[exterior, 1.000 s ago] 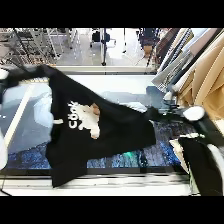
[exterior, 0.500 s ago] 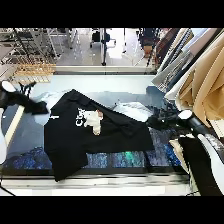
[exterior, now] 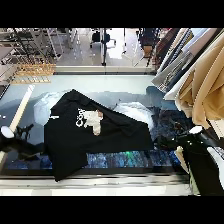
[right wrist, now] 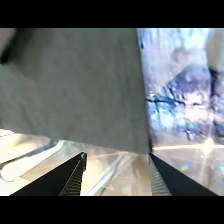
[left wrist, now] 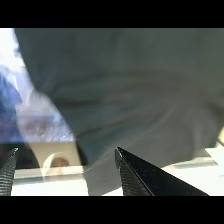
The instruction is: Fold the clothes and pants, and hang the long-sleeved shirts on hangers.
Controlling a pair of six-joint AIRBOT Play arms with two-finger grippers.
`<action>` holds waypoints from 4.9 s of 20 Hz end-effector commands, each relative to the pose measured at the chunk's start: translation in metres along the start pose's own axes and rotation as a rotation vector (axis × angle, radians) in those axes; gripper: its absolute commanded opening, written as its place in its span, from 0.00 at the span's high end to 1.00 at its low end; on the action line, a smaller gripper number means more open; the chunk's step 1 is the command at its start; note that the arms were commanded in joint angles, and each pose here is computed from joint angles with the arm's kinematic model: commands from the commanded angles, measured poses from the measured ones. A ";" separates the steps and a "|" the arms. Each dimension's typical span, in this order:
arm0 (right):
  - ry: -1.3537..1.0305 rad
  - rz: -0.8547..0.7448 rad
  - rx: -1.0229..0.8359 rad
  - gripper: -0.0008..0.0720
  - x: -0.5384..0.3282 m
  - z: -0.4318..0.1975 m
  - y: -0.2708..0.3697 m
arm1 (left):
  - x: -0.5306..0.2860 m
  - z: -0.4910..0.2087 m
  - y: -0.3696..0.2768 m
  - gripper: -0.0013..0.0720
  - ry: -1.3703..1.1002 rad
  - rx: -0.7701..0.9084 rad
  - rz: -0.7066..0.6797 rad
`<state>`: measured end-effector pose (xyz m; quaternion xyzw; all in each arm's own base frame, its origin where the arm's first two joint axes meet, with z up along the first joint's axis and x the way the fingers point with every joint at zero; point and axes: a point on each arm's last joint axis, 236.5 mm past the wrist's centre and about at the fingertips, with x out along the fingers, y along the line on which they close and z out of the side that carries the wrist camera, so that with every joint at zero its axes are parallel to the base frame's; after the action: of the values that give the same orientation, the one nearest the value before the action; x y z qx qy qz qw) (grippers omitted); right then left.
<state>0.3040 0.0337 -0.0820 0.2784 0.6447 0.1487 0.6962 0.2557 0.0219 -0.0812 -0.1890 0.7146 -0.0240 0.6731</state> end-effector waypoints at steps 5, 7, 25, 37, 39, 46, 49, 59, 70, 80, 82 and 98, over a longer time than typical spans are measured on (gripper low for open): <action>0.027 -0.061 -0.010 0.38 0.005 -0.009 -0.022 | 0.031 0.011 -0.022 0.12 -0.145 -0.034 -0.148; 0.051 -0.049 0.010 0.38 0.012 -0.012 -0.024 | 0.037 0.014 -0.032 0.26 -0.137 -0.047 -0.207; -0.859 -0.103 -0.796 0.97 -0.313 -0.008 0.261 | -0.517 -0.048 -0.206 0.98 -1.299 0.549 -1.325; -1.740 -0.276 -1.027 0.97 -0.539 -0.188 0.387 | -0.666 -0.211 -0.229 0.97 -1.651 0.894 -1.658; -1.587 -0.284 -0.993 0.97 -0.516 -0.142 0.372 | -0.621 -0.133 -0.237 0.97 -1.606 0.793 -1.283; -0.904 -0.065 -0.639 0.97 -0.321 0.063 0.250 | -0.378 0.043 -0.194 0.97 -1.063 0.434 -0.849; -0.783 -0.104 -0.437 0.97 -0.208 0.144 0.158 | -0.250 0.125 -0.162 0.97 -0.963 0.139 -0.778; -0.526 -0.153 -0.320 0.97 -0.009 0.245 0.074 | -0.068 0.260 -0.106 0.98 -0.690 -0.176 -0.686; -0.016 -0.275 -0.303 0.97 -0.010 0.137 0.021 | -0.018 0.088 -0.054 0.98 0.064 -0.046 -0.539; 0.176 -0.193 -0.107 0.41 -0.029 0.062 -0.025 | -0.031 0.018 -0.025 0.43 0.065 -0.078 -0.310; 0.218 -0.129 -0.096 0.41 -0.028 0.030 -0.036 | -0.018 -0.029 -0.035 0.43 0.081 -0.096 -0.312; 0.358 -0.018 -0.096 0.41 -0.017 -0.025 -0.067 | 0.038 -0.132 -0.063 0.40 0.163 -0.147 -0.190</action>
<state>0.2692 -0.0220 -0.1015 0.2131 0.7491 0.2205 0.5872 0.1386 -0.0719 -0.0782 -0.3084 0.7477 -0.0711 0.5838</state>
